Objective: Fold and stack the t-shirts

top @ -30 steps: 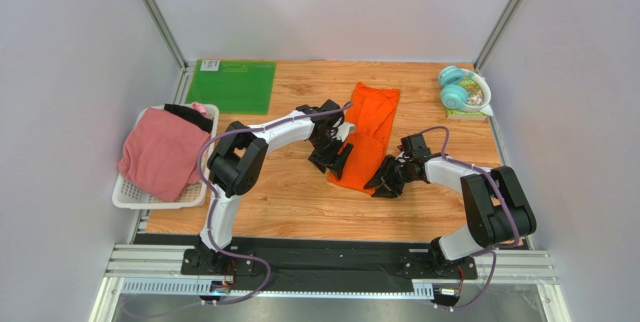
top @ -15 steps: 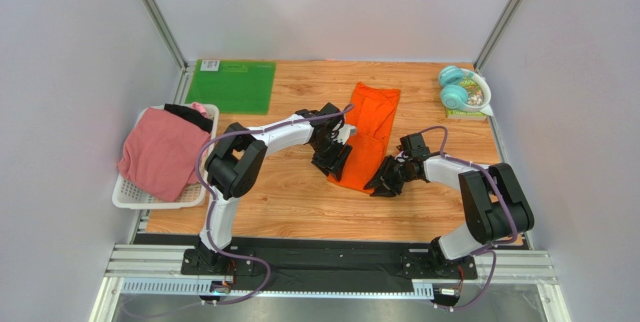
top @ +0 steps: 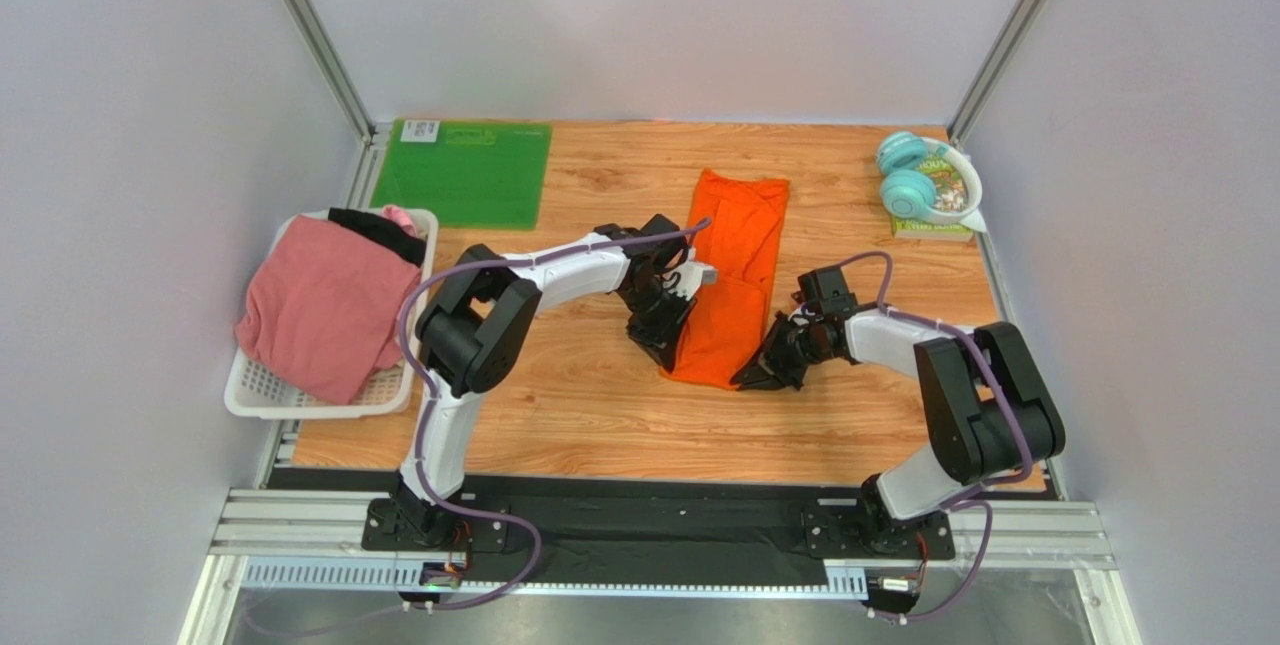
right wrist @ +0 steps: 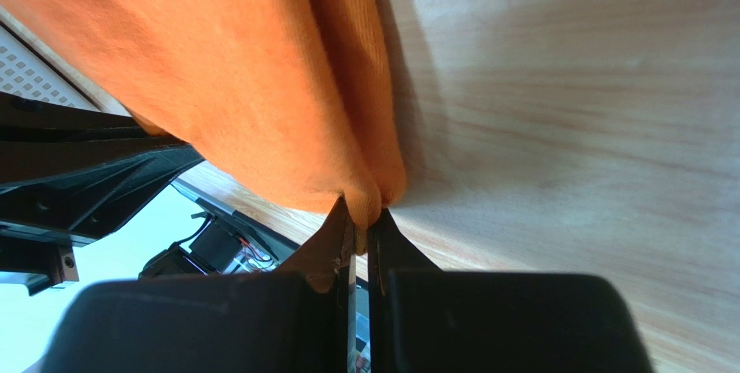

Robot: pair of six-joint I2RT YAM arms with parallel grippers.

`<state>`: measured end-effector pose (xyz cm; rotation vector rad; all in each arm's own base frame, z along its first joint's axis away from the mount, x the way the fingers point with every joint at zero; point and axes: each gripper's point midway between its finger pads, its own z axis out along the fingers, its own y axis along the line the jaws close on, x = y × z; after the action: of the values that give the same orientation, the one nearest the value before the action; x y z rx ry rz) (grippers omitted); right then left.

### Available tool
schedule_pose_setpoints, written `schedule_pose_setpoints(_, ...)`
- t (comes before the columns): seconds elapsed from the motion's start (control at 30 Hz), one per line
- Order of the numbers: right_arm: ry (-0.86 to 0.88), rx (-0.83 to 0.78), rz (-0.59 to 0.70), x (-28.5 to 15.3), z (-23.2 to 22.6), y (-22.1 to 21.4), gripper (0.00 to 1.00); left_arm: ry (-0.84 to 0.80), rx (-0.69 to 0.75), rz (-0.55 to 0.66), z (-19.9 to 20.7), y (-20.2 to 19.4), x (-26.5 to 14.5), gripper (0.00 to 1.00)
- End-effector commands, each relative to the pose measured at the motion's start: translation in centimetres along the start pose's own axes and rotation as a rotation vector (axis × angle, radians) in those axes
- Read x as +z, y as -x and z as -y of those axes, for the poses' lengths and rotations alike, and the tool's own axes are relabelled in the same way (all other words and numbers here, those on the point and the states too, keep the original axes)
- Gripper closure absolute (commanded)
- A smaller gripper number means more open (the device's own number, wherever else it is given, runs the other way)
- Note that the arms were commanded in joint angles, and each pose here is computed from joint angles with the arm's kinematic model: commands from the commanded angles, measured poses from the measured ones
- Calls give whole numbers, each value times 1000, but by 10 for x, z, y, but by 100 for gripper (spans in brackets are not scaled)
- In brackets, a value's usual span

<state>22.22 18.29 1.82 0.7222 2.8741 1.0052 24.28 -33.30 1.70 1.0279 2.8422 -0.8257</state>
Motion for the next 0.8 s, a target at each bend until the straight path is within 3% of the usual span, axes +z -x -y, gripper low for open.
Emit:
schedule_pose_setpoints(0.0, 40, -70, 46, -17, -22, 3, 100, -4, 49, -167, -2, -49, -2, 100)
schedule_pose_setpoints(0.4, 83, -123, 19, -59, -24, -60, 100, -213, 97, -348, 51, -124, -74, 97)
schedule_pose_setpoints(0.77, 145, -115, 20, -88, -17, -100, 100, -223, 117, -342, 65, -147, -99, 95)
